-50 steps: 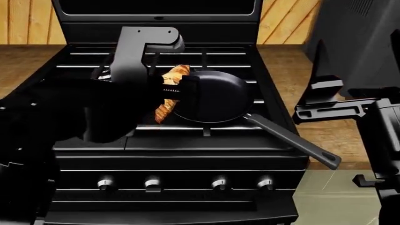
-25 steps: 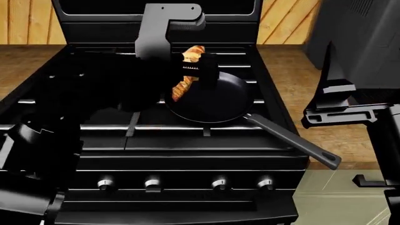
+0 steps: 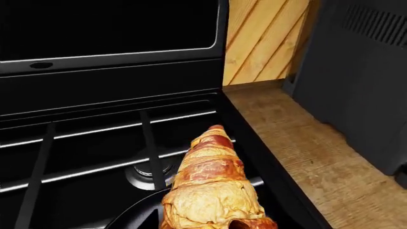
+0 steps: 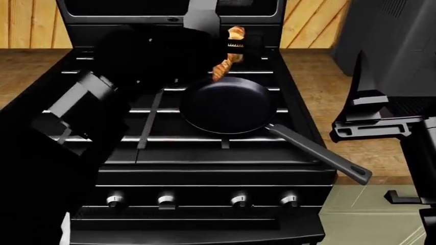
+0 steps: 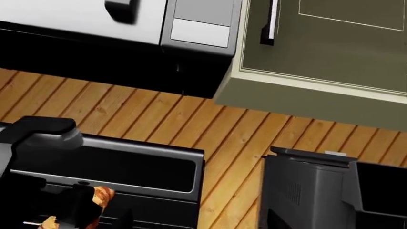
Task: Pick the croissant and place it on the pan. Then turn on the stove to warm the croissant.
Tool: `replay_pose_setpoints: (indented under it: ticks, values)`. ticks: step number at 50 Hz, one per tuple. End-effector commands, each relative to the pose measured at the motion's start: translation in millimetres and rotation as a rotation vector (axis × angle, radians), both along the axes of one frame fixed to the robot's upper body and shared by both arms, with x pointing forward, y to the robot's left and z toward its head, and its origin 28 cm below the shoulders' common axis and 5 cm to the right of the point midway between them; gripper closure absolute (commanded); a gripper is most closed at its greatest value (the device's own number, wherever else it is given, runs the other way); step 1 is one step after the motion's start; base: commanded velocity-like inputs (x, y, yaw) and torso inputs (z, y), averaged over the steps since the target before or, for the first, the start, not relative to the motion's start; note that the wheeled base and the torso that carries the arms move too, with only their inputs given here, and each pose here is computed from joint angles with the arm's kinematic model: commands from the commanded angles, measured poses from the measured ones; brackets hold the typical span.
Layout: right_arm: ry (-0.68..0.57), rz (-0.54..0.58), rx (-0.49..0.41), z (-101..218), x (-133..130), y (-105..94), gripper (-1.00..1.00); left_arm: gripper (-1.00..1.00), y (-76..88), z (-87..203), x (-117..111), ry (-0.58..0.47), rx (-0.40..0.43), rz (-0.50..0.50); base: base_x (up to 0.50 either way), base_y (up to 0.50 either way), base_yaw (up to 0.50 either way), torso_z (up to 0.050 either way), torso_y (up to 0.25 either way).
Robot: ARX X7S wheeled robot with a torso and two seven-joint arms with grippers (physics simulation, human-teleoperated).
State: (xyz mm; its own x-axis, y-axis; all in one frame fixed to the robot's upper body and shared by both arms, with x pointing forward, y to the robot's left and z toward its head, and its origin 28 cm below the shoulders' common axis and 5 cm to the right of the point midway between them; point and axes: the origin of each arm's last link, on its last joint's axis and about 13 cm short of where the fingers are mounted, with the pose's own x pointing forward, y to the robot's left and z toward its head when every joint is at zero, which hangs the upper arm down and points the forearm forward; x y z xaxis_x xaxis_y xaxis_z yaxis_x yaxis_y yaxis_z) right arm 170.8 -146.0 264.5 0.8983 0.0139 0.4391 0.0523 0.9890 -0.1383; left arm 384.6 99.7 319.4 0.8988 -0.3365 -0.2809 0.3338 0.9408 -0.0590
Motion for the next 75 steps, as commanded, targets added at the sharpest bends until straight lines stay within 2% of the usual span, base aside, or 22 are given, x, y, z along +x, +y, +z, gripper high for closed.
replay_pose_setpoints:
  ticks: [1, 11, 18, 29, 75]
  values:
    - [0.009, -0.012, 0.000, -1, -1, -1.6, -1.00, 1.00, 6.8, 6, 17, -0.067, -0.030, 0.091, 0.00, 0.00, 0.00, 0.000, 0.010]
    - [0.007, -0.023, 0.006, -2, -4, -4.4, -1.00, 1.00, 10.6, -18, 20, -0.024, 0.013, 0.111, 0.00, 0.00, 0.00, 0.000, 0.000]
    - [0.005, -0.023, 0.010, -2, -4, -4.8, -1.00, 1.00, 14.2, -26, 20, 0.048, 0.041, 0.123, 0.00, 0.00, 0.00, 0.000, 0.000]
    - [0.004, -0.022, 0.011, -4, -4, -5.2, -1.00, 1.00, 12.0, -37, 17, 0.095, 0.073, 0.077, 0.00, 0.00, 0.00, 0.000, 0.000]
    - [0.003, -0.031, 0.014, -5, -6, -5.2, -1.00, 1.00, 10.1, -56, 14, 0.125, 0.128, 0.029, 0.00, 0.00, 0.00, 0.000, 0.000]
